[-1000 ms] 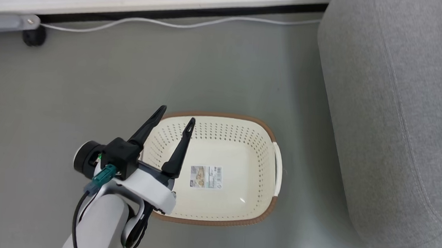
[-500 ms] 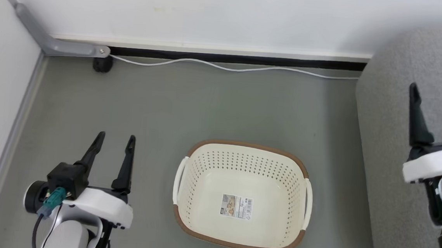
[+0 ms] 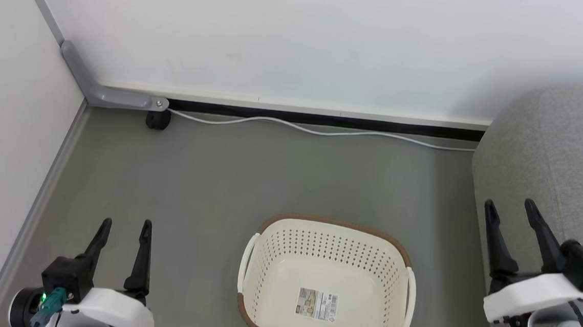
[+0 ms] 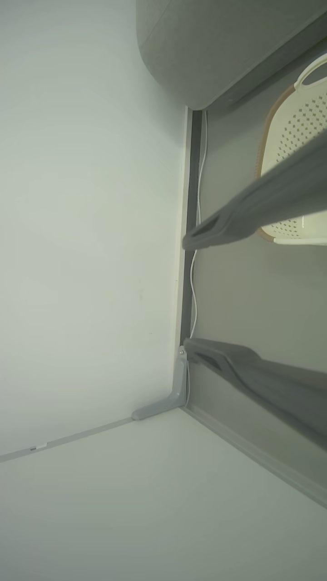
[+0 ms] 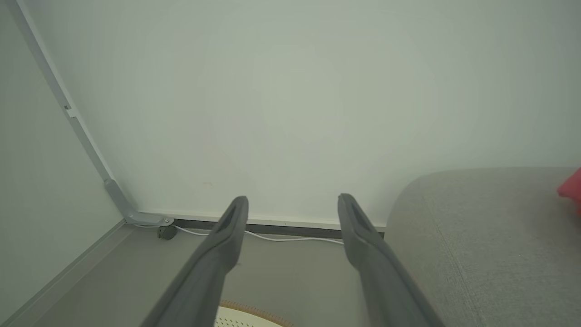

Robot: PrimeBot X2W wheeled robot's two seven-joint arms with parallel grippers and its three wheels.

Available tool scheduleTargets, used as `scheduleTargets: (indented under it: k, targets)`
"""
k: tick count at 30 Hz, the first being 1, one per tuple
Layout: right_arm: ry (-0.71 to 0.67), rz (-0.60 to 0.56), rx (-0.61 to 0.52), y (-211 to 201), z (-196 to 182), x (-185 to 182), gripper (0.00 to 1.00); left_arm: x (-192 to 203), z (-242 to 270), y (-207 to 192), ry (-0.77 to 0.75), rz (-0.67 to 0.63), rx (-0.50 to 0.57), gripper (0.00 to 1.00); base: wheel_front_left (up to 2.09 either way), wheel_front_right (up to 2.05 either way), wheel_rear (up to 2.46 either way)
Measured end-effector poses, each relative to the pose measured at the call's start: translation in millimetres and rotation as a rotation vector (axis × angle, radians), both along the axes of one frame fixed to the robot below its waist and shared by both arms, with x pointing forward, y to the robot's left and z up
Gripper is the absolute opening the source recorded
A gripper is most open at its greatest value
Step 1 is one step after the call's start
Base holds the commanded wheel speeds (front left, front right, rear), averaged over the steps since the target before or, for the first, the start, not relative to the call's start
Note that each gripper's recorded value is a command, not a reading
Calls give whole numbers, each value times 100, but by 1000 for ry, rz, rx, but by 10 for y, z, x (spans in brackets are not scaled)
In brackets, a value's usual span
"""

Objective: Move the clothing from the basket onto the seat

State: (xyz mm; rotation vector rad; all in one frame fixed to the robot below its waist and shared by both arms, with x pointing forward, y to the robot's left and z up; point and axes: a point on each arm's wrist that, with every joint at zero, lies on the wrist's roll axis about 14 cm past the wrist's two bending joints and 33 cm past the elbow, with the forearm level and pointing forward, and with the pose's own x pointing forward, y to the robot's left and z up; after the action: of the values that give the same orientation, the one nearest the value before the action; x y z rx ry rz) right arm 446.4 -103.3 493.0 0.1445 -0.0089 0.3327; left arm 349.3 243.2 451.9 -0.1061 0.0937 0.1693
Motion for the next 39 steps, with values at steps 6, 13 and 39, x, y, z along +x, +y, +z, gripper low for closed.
scheduleTargets:
  k: [6,13,39]
  targets:
    - [34,-63,24,-144,-89,-229,100,-135,-16,-15,2,-10,0,100,0,0,0]
    - [82,-126,33,-314,-241,-485,100,-180,-39,-120,6,-46,-5,100,0,0,0]
    - [232,-207,38,-466,-697,-937,0,-349,-393,-446,115,-128,-49,0,0,0,0]
